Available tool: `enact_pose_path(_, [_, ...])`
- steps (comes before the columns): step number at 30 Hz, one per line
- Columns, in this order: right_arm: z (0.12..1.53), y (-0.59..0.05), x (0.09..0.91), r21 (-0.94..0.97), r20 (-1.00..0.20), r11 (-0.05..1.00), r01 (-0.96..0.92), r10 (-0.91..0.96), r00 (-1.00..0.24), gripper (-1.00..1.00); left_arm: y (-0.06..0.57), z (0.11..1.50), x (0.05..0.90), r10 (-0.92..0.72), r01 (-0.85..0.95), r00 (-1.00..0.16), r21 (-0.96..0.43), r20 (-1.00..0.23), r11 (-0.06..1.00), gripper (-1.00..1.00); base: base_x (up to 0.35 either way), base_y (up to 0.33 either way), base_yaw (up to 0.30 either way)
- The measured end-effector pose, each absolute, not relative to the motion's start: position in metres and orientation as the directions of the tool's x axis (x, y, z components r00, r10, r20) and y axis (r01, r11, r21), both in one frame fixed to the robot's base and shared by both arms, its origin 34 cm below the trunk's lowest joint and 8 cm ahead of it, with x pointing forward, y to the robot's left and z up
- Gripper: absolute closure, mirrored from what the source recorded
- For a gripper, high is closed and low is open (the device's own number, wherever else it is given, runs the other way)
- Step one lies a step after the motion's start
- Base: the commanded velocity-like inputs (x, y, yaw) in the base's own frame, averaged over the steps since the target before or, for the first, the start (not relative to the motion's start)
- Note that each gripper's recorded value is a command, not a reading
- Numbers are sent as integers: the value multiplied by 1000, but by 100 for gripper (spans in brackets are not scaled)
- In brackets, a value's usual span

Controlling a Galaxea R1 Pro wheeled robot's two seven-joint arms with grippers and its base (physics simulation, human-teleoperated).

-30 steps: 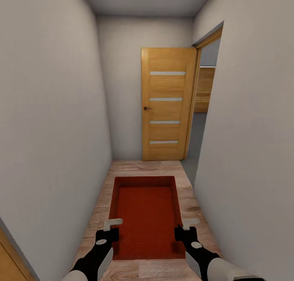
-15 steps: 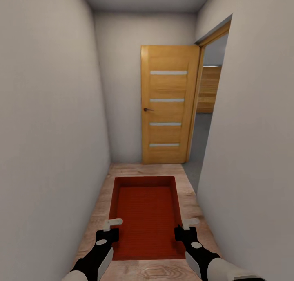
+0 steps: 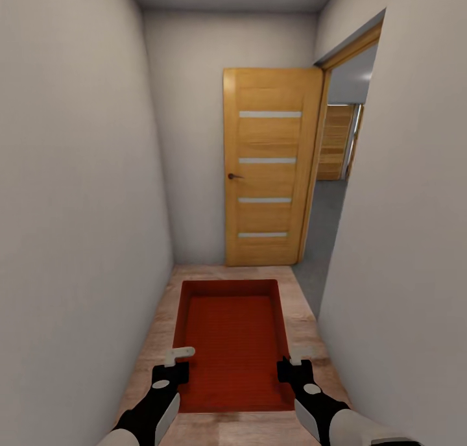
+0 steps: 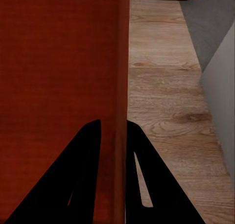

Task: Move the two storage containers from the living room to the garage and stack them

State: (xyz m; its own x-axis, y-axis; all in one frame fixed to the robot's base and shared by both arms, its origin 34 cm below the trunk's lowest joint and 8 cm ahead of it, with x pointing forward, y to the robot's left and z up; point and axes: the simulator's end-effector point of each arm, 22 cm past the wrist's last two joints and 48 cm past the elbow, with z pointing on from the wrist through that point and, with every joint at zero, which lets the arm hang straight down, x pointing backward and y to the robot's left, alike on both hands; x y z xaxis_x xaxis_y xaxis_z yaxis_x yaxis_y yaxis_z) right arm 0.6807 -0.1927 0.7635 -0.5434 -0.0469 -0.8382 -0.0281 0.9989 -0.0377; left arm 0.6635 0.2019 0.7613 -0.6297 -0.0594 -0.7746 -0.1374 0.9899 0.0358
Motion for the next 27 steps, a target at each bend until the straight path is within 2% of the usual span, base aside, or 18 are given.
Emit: enact_pose_path(27, [764, -193, 681, -38, -838, 999, -28, -47, -543, 100, 202, 761, 663, -60, -138, -630, 36, -775, 990, 100, 321, 0, 0])
